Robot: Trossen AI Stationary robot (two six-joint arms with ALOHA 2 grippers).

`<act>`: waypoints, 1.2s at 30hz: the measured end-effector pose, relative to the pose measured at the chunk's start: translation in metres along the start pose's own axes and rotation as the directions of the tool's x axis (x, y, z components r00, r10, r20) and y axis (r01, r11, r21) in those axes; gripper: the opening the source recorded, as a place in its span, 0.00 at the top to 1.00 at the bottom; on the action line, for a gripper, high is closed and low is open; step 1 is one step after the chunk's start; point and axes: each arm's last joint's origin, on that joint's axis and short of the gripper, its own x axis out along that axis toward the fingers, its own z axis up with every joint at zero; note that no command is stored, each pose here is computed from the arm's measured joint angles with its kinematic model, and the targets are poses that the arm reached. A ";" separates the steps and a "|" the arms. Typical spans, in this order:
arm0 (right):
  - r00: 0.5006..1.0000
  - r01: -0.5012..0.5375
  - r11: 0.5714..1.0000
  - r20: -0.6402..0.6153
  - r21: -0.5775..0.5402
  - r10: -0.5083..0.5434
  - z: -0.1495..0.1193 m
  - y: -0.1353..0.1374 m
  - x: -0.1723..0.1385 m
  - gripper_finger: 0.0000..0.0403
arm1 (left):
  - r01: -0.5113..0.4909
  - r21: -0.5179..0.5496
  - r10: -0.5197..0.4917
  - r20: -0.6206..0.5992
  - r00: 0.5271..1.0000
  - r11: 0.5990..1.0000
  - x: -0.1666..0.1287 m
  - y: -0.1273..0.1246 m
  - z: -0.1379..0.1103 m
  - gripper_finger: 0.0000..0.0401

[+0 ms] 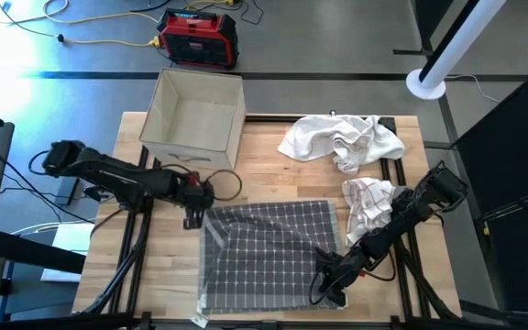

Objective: Fold towel
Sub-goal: Fold the gray towel

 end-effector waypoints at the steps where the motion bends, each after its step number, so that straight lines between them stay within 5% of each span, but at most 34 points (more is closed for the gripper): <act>1: 1.000 -0.006 1.000 0.001 -0.001 0.006 0.000 0.001 -0.002 1.00 | 0.036 -0.039 -0.034 0.050 0.998 0.999 -0.005 0.000 0.004 1.00; 5: 0.999 -0.033 0.999 0.037 -0.010 0.033 0.007 0.007 -0.018 1.00 | 0.273 -0.061 -0.258 0.191 0.947 0.960 -0.011 -0.015 0.014 1.00; 11: 0.976 0.030 0.999 0.219 -0.044 -0.020 0.020 0.011 -0.035 1.00 | 0.389 0.035 -0.383 0.279 0.881 0.921 0.015 -0.052 0.015 1.00; 23: 0.976 0.097 0.995 0.200 -0.021 -0.091 0.023 -0.003 -0.021 1.00 | 0.315 0.058 -0.320 0.100 0.942 0.947 0.072 -0.072 0.010 1.00; 36: 0.988 0.150 0.988 0.048 -0.031 -0.148 0.011 -0.012 -0.012 1.00 | 0.201 0.032 -0.197 -0.096 0.976 0.979 0.036 -0.039 -0.019 1.00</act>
